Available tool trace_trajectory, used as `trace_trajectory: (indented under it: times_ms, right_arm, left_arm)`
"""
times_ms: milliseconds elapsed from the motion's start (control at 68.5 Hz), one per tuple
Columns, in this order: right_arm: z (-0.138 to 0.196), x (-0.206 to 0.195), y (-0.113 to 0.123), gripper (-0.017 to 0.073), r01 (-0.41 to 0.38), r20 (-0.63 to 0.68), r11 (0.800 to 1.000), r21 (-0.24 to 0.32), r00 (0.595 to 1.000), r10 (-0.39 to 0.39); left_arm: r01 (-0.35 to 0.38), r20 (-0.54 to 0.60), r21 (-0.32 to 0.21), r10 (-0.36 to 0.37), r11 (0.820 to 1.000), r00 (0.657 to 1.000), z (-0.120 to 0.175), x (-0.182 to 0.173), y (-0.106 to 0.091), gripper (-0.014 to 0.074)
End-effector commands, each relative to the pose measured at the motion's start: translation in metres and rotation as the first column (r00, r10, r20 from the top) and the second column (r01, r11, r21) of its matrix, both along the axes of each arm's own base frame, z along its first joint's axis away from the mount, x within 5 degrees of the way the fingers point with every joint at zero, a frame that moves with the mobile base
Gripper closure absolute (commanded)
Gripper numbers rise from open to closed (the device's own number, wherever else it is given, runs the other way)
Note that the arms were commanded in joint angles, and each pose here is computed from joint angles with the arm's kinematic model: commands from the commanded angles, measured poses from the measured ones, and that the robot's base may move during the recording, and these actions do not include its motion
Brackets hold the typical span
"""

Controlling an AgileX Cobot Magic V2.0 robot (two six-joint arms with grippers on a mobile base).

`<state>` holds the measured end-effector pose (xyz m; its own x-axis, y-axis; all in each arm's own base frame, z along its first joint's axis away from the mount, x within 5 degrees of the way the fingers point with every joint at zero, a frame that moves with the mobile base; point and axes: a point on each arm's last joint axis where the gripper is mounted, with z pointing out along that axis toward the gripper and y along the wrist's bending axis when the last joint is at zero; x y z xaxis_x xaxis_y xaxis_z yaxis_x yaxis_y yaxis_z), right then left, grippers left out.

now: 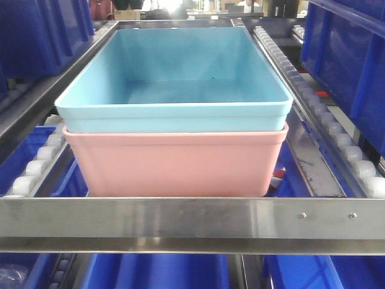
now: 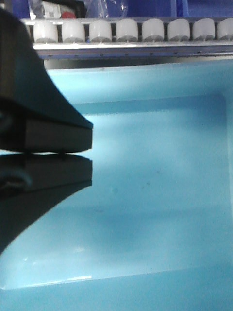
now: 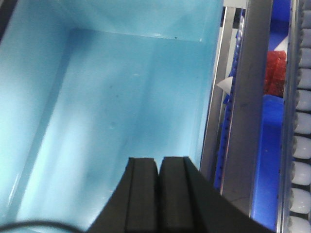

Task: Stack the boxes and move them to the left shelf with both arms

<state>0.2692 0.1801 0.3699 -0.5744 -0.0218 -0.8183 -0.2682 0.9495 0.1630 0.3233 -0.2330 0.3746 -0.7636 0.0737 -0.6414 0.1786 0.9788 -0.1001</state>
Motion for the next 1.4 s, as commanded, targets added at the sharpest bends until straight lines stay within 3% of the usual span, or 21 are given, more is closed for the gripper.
trace_trajectory:
  times_ms: [0,88,234,380,555,657,760,891,950,993,1066,1110,1242,1344,1388]
  right_arm:
    - [0.030,-0.012,-0.008,0.0530,-0.045,0.154,0.998,0.044,0.987,0.038]
    - [0.030,-0.015,-0.010,0.0530,-0.053,0.168,0.997,0.047,0.985,0.045]
    - [0.028,-0.019,-0.012,0.0530,-0.057,0.170,0.997,0.048,0.984,0.048]
    - [0.022,-0.025,-0.016,0.0530,-0.076,0.184,0.996,0.046,0.981,0.066]
    - [0.021,-0.043,-0.026,0.0530,-0.113,0.235,0.990,0.079,0.968,0.092]
    - [0.026,-0.058,-0.034,0.0530,-0.143,0.289,0.983,0.112,0.951,0.105]
    - [0.033,-0.071,-0.042,0.0530,-0.175,0.359,0.977,0.124,0.926,0.120]
    - [0.038,-0.084,-0.050,0.0530,-0.235,0.497,0.972,0.017,0.845,0.196]
    - [0.039,-0.090,-0.050,0.0530,-0.277,0.568,0.960,-0.051,0.782,0.256]
    - [0.040,-0.093,-0.048,0.0530,-0.302,0.605,0.948,-0.097,0.739,0.297]
    - [0.042,-0.095,-0.046,0.0530,-0.321,0.638,0.935,-0.147,0.692,0.338]
    - [0.043,-0.095,-0.045,0.0530,-0.330,0.646,0.932,-0.148,0.682,0.344]
    - [0.046,-0.097,-0.043,0.0530,-0.362,0.664,0.926,-0.110,0.666,0.339]
    - [0.044,-0.098,-0.043,0.0530,-0.370,0.659,0.925,-0.089,0.674,0.333]
    - [0.041,-0.101,-0.044,0.0530,-0.384,0.662,0.919,-0.088,0.667,0.342]
  left_arm:
    - [0.013,0.113,-0.083,-0.004,0.996,0.994,0.031,-0.013,0.008,0.0596]
    - [0.026,0.111,-0.088,-0.016,0.996,0.994,0.024,-0.017,0.009,0.0596]
    - [0.081,0.181,-0.172,-0.049,0.982,0.982,0.025,-0.030,0.014,0.0596]
    - [0.134,0.258,-0.211,-0.076,0.968,0.963,0.027,-0.046,0.024,0.0596]
    - [0.222,0.386,-0.251,-0.113,0.942,0.916,0.032,-0.071,0.040,0.0596]
    - [0.266,0.450,-0.287,-0.115,0.920,0.885,0.031,-0.090,0.052,0.0596]
    - [0.321,0.523,-0.351,-0.101,0.879,0.846,0.028,-0.114,0.067,0.0596]
    - [0.409,0.637,-0.407,-0.067,0.817,0.768,0.025,-0.143,0.085,0.0596]
    - [0.455,0.700,-0.365,-0.083,0.812,0.709,0.025,-0.153,0.092,0.0596]
    - [0.496,0.759,-0.285,-0.123,0.820,0.640,0.026,-0.159,0.095,0.0596]
    - [0.535,0.824,-0.108,-0.225,0.838,0.520,0.029,-0.165,0.098,0.0596]
    - [0.549,0.842,-0.058,-0.255,0.834,0.476,0.031,-0.166,0.097,0.0596]
    - [0.546,0.842,-0.066,-0.248,0.835,0.480,0.033,-0.166,0.097,0.0596]
    - [0.540,0.832,-0.151,-0.188,0.828,0.522,0.035,-0.167,0.099,0.0596]
    - [0.538,0.833,-0.162,-0.178,0.828,0.524,0.036,-0.170,0.102,0.0596]
